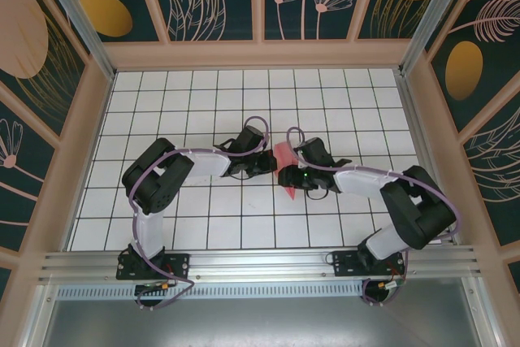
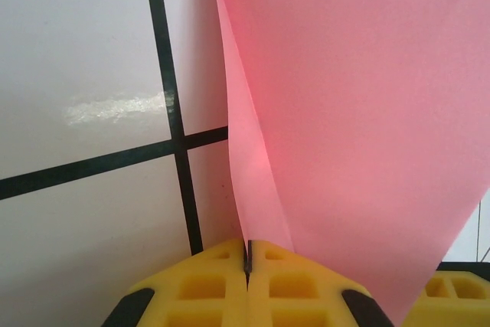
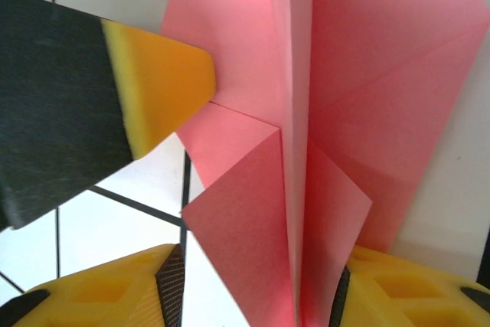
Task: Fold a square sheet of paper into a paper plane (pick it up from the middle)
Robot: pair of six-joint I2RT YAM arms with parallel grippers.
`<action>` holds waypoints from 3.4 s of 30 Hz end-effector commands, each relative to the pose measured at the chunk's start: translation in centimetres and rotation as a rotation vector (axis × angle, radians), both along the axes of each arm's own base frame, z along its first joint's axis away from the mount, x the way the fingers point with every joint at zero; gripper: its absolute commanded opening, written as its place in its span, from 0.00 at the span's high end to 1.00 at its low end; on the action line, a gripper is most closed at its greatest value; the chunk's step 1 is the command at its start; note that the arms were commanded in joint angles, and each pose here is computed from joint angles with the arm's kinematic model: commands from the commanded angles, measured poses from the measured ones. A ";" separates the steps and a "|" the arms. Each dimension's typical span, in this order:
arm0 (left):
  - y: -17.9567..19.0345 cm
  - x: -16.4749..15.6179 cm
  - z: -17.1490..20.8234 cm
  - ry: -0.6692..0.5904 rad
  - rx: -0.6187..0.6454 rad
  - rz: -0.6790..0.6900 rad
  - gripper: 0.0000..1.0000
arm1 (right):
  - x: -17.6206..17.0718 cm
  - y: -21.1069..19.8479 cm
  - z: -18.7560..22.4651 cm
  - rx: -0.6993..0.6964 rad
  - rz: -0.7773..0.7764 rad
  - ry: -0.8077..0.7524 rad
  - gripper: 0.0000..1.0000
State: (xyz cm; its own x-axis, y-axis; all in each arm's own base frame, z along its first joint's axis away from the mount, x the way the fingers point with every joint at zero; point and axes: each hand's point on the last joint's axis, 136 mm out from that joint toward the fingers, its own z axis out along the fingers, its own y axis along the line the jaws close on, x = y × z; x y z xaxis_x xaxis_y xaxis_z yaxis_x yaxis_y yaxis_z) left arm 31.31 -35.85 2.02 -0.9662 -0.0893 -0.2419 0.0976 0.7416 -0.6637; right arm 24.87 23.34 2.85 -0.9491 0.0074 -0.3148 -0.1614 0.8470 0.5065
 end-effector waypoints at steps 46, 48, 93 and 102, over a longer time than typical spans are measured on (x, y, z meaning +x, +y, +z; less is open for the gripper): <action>15.4 4.1 6.1 -0.145 0.314 0.550 0.05 | 5.3 -1.1 -1.5 -0.388 -0.213 -0.052 0.81; 15.7 4.1 6.1 -0.144 0.320 0.556 0.02 | 5.2 -1.3 -1.9 -0.404 -0.220 -0.048 0.82; 24.6 2.3 5.5 -0.134 0.459 0.704 0.01 | 17.5 6.1 -2.6 -0.479 -0.162 -0.072 0.85; 24.4 5.5 9.3 -0.268 0.478 0.706 0.01 | 19.6 7.4 9.2 -0.306 -0.241 -0.247 0.54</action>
